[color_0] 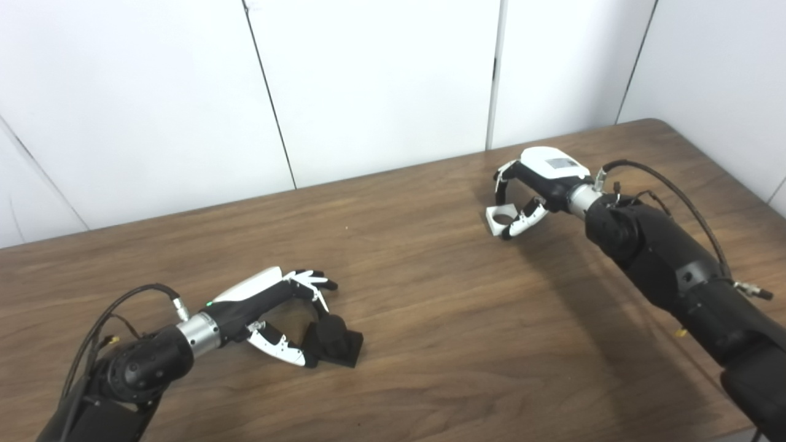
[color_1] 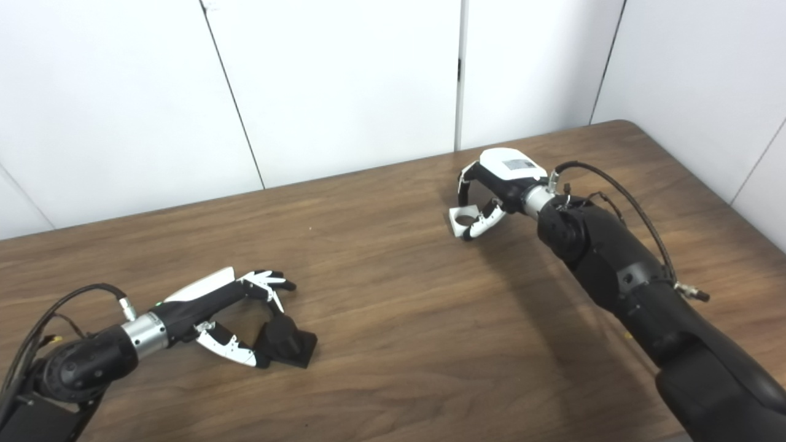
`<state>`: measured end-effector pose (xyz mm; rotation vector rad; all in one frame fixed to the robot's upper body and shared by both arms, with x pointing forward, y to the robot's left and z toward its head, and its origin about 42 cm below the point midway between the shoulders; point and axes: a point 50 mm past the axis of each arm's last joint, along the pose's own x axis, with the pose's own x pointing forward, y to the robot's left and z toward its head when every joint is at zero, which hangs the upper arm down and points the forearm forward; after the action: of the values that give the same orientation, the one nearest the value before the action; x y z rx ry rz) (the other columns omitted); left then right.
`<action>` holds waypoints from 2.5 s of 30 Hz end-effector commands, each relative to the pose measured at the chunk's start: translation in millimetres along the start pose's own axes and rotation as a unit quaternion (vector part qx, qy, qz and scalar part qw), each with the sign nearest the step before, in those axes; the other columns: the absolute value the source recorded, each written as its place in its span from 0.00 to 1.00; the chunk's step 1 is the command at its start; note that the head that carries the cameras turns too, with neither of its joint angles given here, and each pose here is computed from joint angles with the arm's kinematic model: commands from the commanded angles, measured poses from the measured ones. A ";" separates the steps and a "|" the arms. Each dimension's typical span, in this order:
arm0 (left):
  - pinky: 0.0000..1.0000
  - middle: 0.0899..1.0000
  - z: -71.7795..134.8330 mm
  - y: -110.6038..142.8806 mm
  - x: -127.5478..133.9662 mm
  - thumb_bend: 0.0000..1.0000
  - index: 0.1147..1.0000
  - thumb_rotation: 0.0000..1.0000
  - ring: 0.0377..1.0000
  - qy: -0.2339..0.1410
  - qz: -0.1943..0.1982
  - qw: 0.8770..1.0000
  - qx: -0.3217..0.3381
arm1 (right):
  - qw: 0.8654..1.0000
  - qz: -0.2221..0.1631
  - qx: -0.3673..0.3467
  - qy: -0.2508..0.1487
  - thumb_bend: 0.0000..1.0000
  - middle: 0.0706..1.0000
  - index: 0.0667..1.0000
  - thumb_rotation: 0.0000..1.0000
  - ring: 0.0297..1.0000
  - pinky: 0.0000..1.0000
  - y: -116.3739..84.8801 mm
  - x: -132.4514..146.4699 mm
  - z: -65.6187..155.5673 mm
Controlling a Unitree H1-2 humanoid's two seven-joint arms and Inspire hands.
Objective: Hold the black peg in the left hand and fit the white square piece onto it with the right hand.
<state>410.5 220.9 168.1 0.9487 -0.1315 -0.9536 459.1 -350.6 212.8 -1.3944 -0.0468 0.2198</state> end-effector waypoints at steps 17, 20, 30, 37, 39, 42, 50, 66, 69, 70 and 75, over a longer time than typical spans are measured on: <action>0.99 0.91 -19.0 -38.6 -8.5 0.52 0.42 0.06 0.99 0.051 -0.101 0.993 -0.017 | 0.996 -0.066 -0.026 -0.060 0.52 0.81 0.45 0.14 0.88 0.87 -64.1 -25.5 23.9; 0.99 0.91 -18.0 -37.6 -7.4 0.52 0.42 0.06 0.99 0.052 -0.102 0.993 -0.016 | 0.994 -0.070 -0.027 -0.079 0.52 0.81 0.45 0.14 0.88 0.86 -71.1 -29.2 32.1; 0.98 0.91 -14.2 -39.5 -4.8 0.52 0.42 0.06 0.98 0.049 -0.101 0.993 -0.023 | 0.987 -0.065 -0.028 -0.146 0.52 0.81 0.44 0.14 0.89 0.85 -82.0 -40.6 65.6; 0.97 0.91 -12.0 -39.7 -1.4 0.52 0.42 0.06 0.99 0.051 -0.104 0.993 -0.017 | 0.973 -0.062 -0.017 -0.221 0.52 0.81 0.44 0.14 0.89 0.92 -79.6 -55.5 101.0; 0.98 0.91 -10.9 -39.4 0.0 0.52 0.42 0.06 1.00 0.051 -0.105 0.993 -0.017 | 0.967 -0.065 -0.012 -0.245 0.52 0.80 0.44 0.14 0.89 0.93 -79.7 -60.0 112.7; 0.99 0.91 -10.0 -40.2 2.0 0.52 0.42 0.07 1.00 0.051 -0.105 0.993 -0.020 | 0.960 -0.067 -0.001 -0.272 0.52 0.80 0.44 0.14 0.89 0.95 -79.9 -64.3 126.7; 1.00 0.91 -6.1 -43.3 8.6 0.52 0.42 0.07 1.00 0.049 -0.099 0.994 -0.024 | 0.945 -0.065 0.016 -0.321 0.52 0.80 0.44 0.14 0.89 0.96 -82.1 -70.8 152.9; 1.00 0.91 2.5 -51.2 26.1 0.52 0.42 0.08 1.00 0.053 -0.100 0.993 -0.032 | 0.924 -0.034 0.037 -0.380 0.52 0.79 0.44 0.14 0.88 0.91 -67.0 -74.3 189.3; 0.99 0.91 4.7 -51.5 28.8 0.52 0.42 0.08 1.00 0.055 -0.100 0.993 -0.029 | 0.922 -0.023 0.041 -0.384 0.52 0.80 0.44 0.14 0.89 0.92 -63.6 -74.2 195.7; 0.99 0.91 5.3 -51.7 29.4 0.52 0.42 0.08 1.00 0.056 -0.100 0.993 -0.029 | 0.923 -0.019 0.041 -0.383 0.52 0.80 0.44 0.14 0.89 0.93 -63.1 -74.5 196.9; 1.00 0.91 7.6 -51.7 32.4 0.52 0.42 0.08 1.00 0.057 -0.100 0.993 -0.029 | 0.920 0.001 0.045 -0.389 0.52 0.81 0.44 0.15 0.90 0.94 -56.1 -73.1 204.7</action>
<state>414.5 187.8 169.7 0.9606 -0.1140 -0.9529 360.6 -181.1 290.4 -1.1457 -0.6117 0.7707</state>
